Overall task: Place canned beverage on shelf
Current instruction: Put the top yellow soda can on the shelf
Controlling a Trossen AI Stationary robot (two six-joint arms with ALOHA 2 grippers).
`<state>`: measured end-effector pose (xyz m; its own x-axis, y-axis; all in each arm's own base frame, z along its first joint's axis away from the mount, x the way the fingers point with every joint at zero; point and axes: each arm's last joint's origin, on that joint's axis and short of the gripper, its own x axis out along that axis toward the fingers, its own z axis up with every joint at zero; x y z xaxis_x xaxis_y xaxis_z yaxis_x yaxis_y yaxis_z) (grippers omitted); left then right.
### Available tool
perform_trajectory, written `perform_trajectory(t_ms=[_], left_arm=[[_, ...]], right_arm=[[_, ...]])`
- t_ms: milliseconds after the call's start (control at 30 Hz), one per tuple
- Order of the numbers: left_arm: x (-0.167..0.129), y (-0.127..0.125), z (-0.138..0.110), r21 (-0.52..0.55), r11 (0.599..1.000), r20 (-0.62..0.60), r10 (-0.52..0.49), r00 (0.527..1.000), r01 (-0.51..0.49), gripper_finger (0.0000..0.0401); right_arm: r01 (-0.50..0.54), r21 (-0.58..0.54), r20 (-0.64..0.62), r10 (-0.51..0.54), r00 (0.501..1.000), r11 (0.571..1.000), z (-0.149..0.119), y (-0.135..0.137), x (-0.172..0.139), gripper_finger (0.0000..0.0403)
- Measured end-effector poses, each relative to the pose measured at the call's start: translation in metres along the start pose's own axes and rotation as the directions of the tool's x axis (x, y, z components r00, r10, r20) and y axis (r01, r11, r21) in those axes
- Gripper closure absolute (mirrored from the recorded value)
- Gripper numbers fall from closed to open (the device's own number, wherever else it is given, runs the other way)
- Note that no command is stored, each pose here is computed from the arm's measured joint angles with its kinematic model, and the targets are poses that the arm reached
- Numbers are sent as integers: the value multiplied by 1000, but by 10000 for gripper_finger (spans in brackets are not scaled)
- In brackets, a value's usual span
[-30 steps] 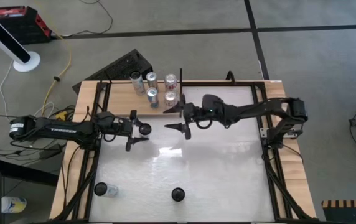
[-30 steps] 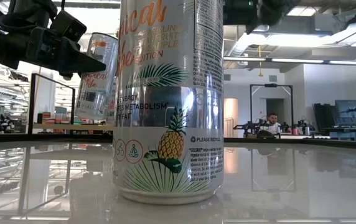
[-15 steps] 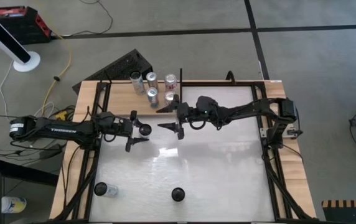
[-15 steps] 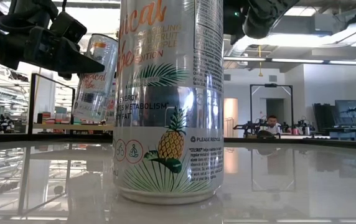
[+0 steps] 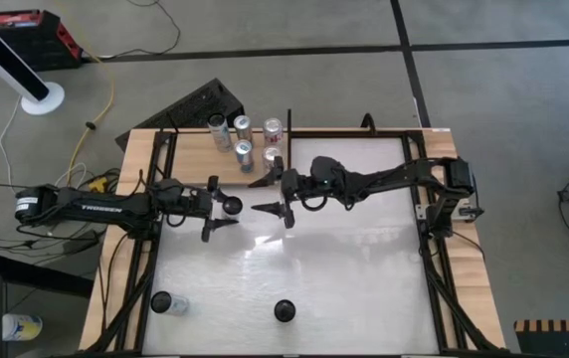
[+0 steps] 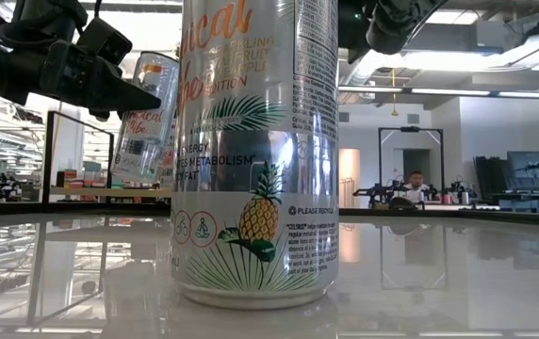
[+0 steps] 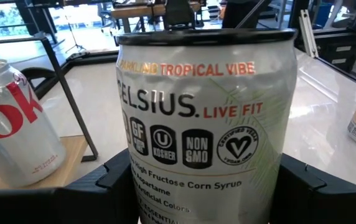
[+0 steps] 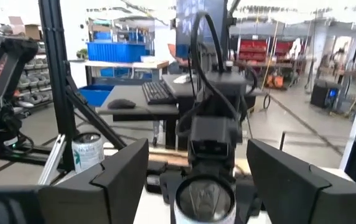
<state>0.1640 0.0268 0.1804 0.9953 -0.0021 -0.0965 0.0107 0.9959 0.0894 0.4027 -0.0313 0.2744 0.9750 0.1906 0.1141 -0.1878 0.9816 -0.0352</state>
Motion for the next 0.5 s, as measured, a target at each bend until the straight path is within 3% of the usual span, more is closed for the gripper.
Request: perform_trajectory(t_ms=[167,367,500], left_arm=[[0,0,0,-4,1000,0,1,1000,-1,171],[1,1,3,-4,1000,12,6,1000,-6,171],[2,2,9,-3,1000,31,8,999,-8,171]], right_arm=[[11,25,-53,-9,999,1000,-5,-1,0,79],[71,14,-96,-69,993,997,-1,7,7,10],[61,-28,-125,-64,990,998,-2,12,9,19]])
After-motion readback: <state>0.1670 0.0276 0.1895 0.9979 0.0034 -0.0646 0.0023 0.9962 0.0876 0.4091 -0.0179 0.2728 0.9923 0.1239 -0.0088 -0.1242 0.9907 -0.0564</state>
